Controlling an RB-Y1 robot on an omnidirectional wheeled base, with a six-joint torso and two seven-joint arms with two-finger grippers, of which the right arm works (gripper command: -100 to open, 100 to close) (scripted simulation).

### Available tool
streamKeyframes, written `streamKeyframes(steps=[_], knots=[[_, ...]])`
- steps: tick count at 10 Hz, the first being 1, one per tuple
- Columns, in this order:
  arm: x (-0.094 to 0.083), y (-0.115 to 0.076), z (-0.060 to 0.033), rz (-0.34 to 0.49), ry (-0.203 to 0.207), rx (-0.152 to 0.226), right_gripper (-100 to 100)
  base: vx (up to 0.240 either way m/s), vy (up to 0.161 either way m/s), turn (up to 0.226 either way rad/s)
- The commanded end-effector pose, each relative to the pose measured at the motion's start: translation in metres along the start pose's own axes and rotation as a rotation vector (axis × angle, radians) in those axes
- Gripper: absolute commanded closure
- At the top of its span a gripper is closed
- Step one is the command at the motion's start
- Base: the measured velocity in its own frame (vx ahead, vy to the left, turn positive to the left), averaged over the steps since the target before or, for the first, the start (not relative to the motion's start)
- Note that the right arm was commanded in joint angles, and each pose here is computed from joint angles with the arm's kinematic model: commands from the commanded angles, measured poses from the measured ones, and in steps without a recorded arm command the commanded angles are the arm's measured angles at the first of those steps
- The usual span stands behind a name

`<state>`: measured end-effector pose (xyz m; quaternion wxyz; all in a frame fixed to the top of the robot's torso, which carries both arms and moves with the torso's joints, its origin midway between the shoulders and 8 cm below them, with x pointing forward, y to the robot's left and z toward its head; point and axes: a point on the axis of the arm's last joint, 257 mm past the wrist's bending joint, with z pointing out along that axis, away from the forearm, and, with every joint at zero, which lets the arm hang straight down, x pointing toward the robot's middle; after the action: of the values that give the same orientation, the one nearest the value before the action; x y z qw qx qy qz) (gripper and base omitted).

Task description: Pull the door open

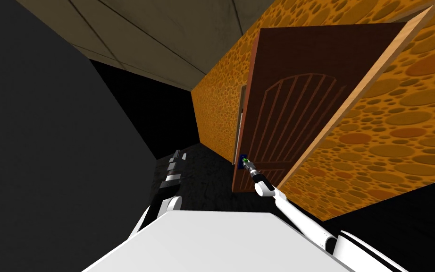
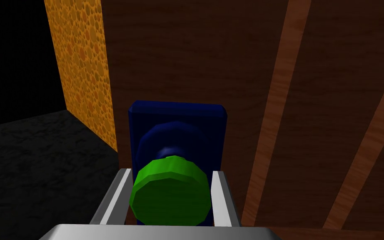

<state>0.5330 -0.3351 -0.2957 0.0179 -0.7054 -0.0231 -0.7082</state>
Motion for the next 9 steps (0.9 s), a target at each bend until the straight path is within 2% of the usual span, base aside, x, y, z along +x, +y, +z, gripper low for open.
streamKeyframes(steps=[1, 3, 4, 5, 9], knots=[[0.000, -0.009, -0.0015, 0.005, -0.003, 0.024, 100, -0.158, -0.094, 0.059], [0.000, -0.015, -0.0048, 0.007, -0.003, 0.048, 100, -0.181, -0.120, 0.069], [0.000, -0.011, -0.0034, 0.005, -0.002, 0.039, 100, -0.082, -0.045, 0.029], [-0.001, -0.027, -0.0103, 0.003, -0.003, 0.085, 100, -0.098, -0.109, 0.089], [0.000, -0.049, -0.0216, 0.003, -0.001, 0.154, 100, -0.126, -0.131, 0.057]])
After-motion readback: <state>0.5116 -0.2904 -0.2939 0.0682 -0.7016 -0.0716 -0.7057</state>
